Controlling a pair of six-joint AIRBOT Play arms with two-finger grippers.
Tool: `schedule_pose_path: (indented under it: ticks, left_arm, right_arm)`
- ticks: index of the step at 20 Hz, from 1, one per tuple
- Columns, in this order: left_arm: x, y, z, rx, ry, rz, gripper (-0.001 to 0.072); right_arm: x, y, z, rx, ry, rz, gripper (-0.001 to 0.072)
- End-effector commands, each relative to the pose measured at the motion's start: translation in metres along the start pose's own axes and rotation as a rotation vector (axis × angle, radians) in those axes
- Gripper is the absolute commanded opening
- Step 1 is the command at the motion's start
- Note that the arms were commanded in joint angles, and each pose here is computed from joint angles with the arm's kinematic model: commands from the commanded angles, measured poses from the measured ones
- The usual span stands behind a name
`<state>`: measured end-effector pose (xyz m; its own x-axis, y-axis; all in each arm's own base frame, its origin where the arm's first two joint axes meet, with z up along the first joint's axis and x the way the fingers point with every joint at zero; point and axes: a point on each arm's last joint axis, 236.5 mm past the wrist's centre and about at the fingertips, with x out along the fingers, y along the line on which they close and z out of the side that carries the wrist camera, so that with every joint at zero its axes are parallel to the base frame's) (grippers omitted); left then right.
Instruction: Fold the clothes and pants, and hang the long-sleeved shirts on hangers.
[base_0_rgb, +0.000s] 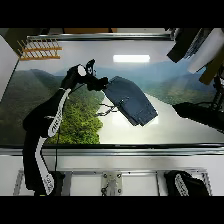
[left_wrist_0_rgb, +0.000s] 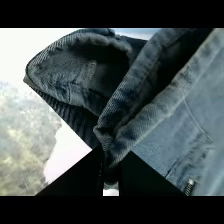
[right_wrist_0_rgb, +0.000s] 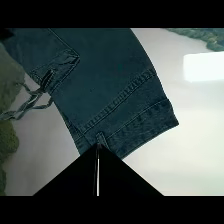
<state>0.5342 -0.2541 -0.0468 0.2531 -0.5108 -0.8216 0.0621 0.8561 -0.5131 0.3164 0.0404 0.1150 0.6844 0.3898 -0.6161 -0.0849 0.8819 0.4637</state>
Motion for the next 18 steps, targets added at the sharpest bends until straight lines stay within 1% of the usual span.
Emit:
schedule_pose_path:
  ticks: [1, 3, 4, 5, 6, 7, 8, 9, 11, 14, 18]
  left_arm:
    - [-0.056, 0.005, 0.001, 0.054, -0.026, 0.02, 0.0029]
    - [-0.084, 0.025, -0.016, 0.061, -0.029, 0.084, 0.003]
    - [-0.093, 0.035, -0.031, 0.06, -0.016, 0.111, 0.003]
    - [-0.097, 0.042, -0.047, 0.055, 0.003, 0.131, 0.0029]
    - [-0.098, 0.047, -0.066, 0.047, 0.025, 0.136, 0.003]
    - [-0.097, 0.053, -0.083, 0.034, 0.046, 0.144, 0.003]
    - [-0.097, 0.058, -0.097, 0.022, 0.055, 0.15, 0.003]
    - [-0.097, 0.062, -0.109, 0.012, 0.056, 0.153, 0.003]
    - [-0.1, 0.068, -0.126, 0.002, 0.054, 0.159, 0.003]
    - [-0.104, 0.072, -0.143, -0.004, 0.056, 0.163, 0.003]
    - [-0.104, 0.075, -0.153, -0.01, 0.069, 0.167, 0.003]
  right_arm:
    - [0.005, -0.009, -0.01, 0.082, 0.049, -0.026, 0.0036]
    - [0.01, -0.032, -0.041, 0.114, 0.189, -0.099, 0.0049]
    - [0.016, -0.039, -0.057, 0.128, 0.262, -0.109, 0.0263]
    - [0.024, -0.044, -0.069, 0.159, 0.316, -0.102, 0.0554]
    - [0.033, -0.047, -0.079, 0.184, 0.357, -0.095, 0.0575]
    - [0.043, -0.05, -0.087, 0.197, 0.398, -0.091, 0.0572]
    - [0.057, -0.052, -0.096, 0.204, 0.441, -0.085, 0.0496]
    - [0.074, -0.052, -0.105, 0.199, 0.479, -0.081, 0.0468]
    - [0.111, -0.045, -0.118, 0.177, 0.518, -0.068, 0.0468]
    - [0.163, -0.026, -0.124, 0.149, 0.51, -0.044, 0.0469]
    - [0.205, -0.008, -0.125, 0.103, 0.543, -0.02, 0.0477]
